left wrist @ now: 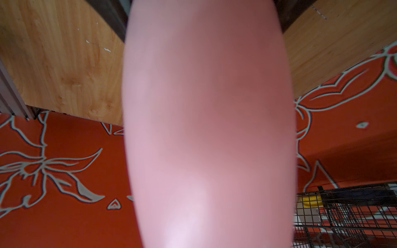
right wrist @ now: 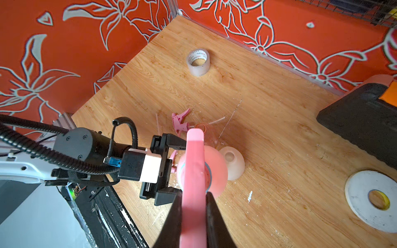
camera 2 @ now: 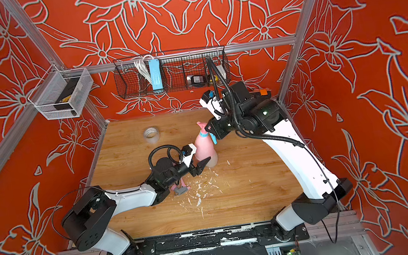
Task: Attach spray nozzles to spray bottles
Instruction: Screw the spray nozzle on the spray bottle.
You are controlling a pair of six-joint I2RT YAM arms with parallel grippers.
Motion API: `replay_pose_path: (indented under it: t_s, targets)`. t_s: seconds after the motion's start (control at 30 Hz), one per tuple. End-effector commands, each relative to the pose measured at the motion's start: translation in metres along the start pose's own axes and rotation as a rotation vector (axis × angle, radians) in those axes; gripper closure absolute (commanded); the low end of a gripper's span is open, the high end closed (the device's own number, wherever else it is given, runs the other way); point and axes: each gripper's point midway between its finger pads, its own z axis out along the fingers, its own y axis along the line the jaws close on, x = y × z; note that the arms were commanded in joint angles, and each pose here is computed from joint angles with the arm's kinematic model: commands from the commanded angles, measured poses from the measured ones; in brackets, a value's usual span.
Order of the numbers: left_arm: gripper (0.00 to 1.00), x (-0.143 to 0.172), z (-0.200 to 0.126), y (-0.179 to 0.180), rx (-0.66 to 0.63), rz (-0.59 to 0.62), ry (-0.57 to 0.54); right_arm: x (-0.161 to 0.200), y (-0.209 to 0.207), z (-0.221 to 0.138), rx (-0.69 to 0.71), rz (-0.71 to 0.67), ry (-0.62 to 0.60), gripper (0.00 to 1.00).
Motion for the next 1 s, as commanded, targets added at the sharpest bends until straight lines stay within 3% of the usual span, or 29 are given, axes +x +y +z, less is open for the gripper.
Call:
replay_pose_path:
  t_s: [0.0, 0.53, 0.73, 0.97]
  targets:
    - [0.67, -0.015, 0.004, 0.004, -0.007, 0.032, -0.047, 0.012, 0.004, 0.005, 0.010, -0.044, 0.073, 1.00]
    - [0.67, -0.023, 0.000, 0.003, -0.006, 0.024, -0.078, 0.033, 0.003, 0.020, 0.000, -0.064, 0.190, 1.00]
    - [0.67, -0.029, -0.007, -0.003, 0.018, 0.047, -0.117, 0.032, 0.010, 0.025, -0.049, -0.089, 0.172, 1.00]
    - [0.67, -0.035, -0.015, -0.002, 0.000, 0.072, -0.147, 0.036, -0.001, 0.032, -0.006, -0.069, 0.211, 0.98]
